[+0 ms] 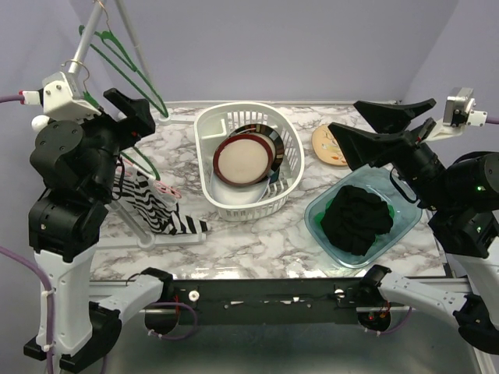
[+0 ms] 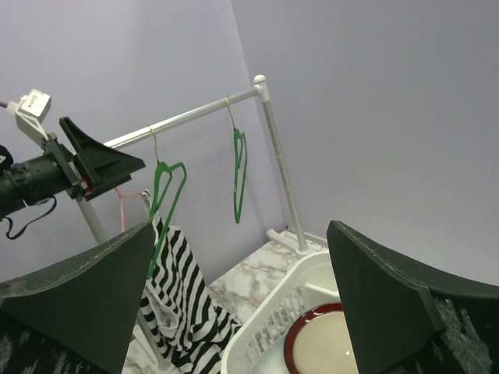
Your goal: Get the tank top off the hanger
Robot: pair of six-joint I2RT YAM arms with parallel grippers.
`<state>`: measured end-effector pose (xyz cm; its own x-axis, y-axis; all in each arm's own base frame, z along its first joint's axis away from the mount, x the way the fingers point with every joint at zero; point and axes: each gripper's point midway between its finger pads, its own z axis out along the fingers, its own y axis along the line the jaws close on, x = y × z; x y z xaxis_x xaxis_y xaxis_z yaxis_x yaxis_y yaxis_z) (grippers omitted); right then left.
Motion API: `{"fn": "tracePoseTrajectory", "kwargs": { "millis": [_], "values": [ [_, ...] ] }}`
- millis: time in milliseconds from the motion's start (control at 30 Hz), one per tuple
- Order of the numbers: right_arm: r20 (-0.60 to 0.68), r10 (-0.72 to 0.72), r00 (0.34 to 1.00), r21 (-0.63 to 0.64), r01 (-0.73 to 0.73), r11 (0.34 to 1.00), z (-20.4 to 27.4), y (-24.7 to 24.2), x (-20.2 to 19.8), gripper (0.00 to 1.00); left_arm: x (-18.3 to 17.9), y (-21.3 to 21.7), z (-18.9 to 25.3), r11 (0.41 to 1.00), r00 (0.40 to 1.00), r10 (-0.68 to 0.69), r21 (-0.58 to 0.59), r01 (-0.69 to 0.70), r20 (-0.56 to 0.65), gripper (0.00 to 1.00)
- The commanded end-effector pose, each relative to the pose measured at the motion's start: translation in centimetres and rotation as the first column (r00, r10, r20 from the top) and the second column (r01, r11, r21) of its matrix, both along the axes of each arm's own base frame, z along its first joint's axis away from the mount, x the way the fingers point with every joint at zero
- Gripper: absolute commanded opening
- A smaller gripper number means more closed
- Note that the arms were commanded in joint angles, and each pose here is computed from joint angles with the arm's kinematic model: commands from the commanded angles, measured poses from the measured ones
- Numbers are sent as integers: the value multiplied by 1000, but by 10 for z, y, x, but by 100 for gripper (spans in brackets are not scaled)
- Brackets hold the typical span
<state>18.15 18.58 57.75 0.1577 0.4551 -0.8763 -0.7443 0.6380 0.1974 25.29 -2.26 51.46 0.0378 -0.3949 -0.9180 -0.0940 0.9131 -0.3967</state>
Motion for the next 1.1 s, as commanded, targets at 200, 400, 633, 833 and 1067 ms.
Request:
{"fn": "tracePoseTrajectory", "kwargs": {
  "millis": [200,400,633,833,1067],
  "values": [
    [-204,120,972,-46,-132,990,-42,43,15,92,-21,-34,10,975,974,-222,-1,222,-44,99],
    [-300,303,905,-41,-330,943,-76,113,31,73,-47,-32,37,968,968,-252,-13,252,16,99],
    [-350,348,870,-108,-407,907,-108,200,39,69,-96,-33,87,941,911,-328,0,338,249,99],
    [-417,270,868,-158,-361,919,-119,259,34,66,-139,-6,108,956,863,-227,-66,286,451,99],
    [-422,321,848,-197,-431,881,-139,325,-7,66,-163,10,109,971,857,-186,-41,234,481,99]
  ]
}}
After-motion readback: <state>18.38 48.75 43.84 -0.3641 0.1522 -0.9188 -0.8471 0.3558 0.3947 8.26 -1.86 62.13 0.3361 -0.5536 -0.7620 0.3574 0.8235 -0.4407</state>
